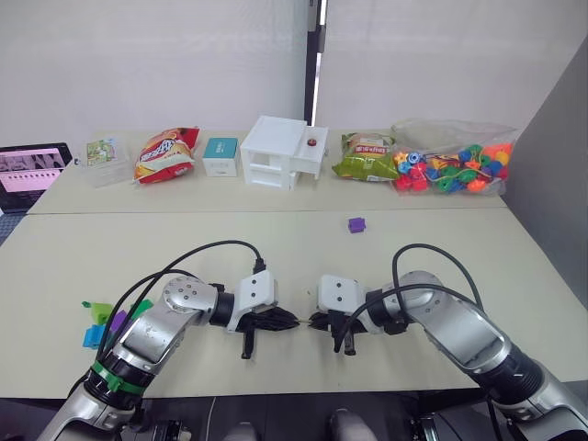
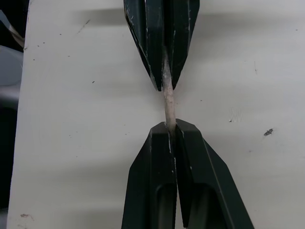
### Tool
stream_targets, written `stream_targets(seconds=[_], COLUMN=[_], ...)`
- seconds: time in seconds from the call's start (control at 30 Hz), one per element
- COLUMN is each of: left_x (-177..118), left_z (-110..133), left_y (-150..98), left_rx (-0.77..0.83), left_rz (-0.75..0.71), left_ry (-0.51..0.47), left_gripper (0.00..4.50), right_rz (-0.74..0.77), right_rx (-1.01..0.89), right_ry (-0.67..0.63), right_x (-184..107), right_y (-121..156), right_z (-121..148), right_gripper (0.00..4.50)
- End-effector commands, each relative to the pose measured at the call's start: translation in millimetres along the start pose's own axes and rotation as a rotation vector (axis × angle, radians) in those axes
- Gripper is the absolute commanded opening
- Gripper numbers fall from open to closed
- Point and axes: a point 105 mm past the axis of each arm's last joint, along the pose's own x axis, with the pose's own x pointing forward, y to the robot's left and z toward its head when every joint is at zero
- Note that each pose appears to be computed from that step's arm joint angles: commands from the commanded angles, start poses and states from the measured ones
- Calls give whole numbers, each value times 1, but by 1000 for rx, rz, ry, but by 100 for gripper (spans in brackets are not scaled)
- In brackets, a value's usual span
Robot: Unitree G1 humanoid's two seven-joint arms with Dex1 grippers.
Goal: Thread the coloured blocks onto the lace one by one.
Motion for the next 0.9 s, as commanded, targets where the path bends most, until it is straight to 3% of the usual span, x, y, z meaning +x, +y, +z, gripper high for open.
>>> stream_targets(seconds=[0.03,0.3,0.43,0.7,0.9], left_x=[-1,-3,-8,-17,-17], left_z=[8,7,4,1,2], left_y=[2,3,3,4,5], left_rx=[37,32,23,6,6], left_rz=[7,8,20,41,42], left_ry=[-18,-17,-4,10,13], left_gripper=[2,2,0,0,0], right_rz=[-1,-47,-177,-686,-1122], right_rx=[-23,19,158,473,604], right_ry=[-2,-37,-127,-180,-207], right_x=[-1,-6,-22,-36,-39], right_y=[2,0,-2,-26,-73], right_z=[4,6,7,-24,-43], right_gripper=[0,0,135,410,410])
